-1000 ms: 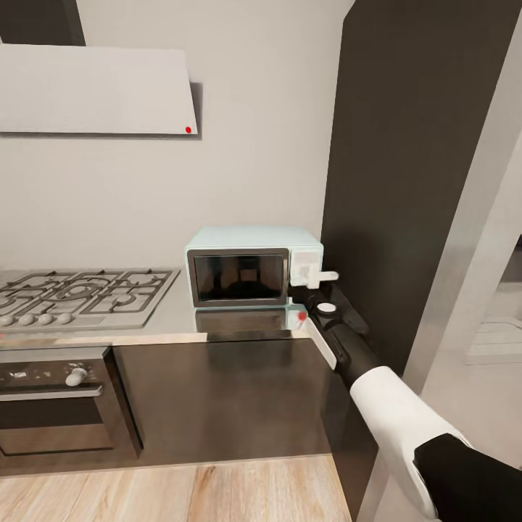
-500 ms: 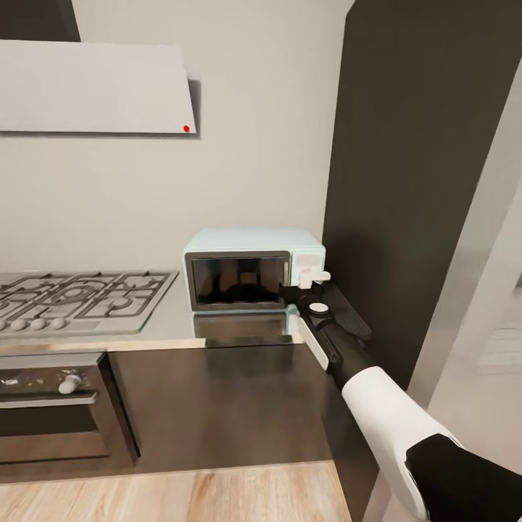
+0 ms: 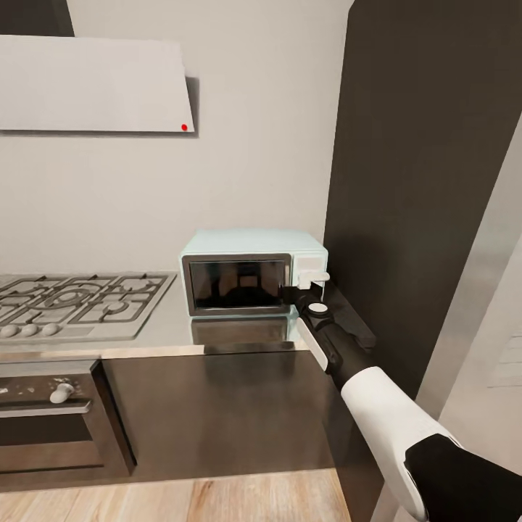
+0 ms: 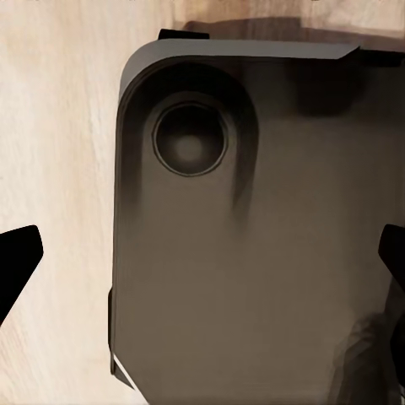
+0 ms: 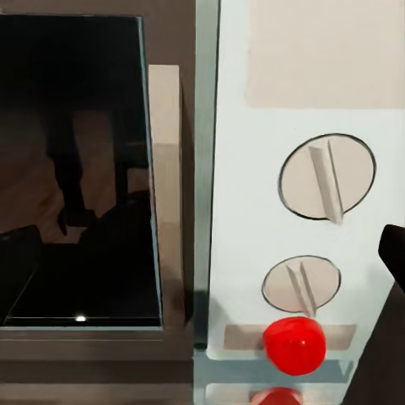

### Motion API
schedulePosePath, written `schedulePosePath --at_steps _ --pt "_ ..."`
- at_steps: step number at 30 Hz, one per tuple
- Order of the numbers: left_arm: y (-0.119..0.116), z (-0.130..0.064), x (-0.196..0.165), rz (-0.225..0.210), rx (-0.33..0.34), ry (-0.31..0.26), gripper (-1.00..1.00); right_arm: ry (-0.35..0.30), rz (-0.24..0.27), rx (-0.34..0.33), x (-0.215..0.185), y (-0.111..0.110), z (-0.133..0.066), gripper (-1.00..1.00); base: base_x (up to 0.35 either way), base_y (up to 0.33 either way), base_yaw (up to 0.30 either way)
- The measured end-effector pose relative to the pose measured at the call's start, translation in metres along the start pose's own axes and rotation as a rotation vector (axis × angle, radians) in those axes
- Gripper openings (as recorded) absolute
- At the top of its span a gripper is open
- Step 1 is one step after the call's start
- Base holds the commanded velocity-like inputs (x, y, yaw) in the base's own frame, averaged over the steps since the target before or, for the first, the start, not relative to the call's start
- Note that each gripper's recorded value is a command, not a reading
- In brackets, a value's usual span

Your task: In the kitchen, take the popcorn bag from the countertop, put it into the microwave, and heat it until the popcorn is cooked so the cooked popcorn ends up inside the bag.

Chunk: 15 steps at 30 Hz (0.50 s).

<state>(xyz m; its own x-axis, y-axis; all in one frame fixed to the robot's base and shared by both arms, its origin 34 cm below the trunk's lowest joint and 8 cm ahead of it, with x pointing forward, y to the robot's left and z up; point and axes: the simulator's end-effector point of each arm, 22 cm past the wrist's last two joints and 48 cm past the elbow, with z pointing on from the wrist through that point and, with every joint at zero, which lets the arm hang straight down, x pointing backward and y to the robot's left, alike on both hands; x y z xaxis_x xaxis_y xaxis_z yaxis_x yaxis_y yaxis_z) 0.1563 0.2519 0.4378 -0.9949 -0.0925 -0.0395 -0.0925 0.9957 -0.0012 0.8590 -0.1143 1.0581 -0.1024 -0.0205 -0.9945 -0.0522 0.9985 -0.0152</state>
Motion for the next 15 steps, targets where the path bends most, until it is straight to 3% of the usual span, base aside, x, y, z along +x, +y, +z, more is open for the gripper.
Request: schedulePosePath --at_steps 10,15 --pt "0.0000 0.0000 -0.0002 0.000 0.000 0.000 1.00 0.001 0.004 -0.044 0.0007 0.0090 0.0000 1.00 0.003 0.000 0.000" --pt "-0.0006 -0.0001 0.0001 0.001 0.003 0.000 1.00 0.000 0.004 -0.044 0.0003 0.0093 -0.0003 1.00 0.152 0.049 0.000"
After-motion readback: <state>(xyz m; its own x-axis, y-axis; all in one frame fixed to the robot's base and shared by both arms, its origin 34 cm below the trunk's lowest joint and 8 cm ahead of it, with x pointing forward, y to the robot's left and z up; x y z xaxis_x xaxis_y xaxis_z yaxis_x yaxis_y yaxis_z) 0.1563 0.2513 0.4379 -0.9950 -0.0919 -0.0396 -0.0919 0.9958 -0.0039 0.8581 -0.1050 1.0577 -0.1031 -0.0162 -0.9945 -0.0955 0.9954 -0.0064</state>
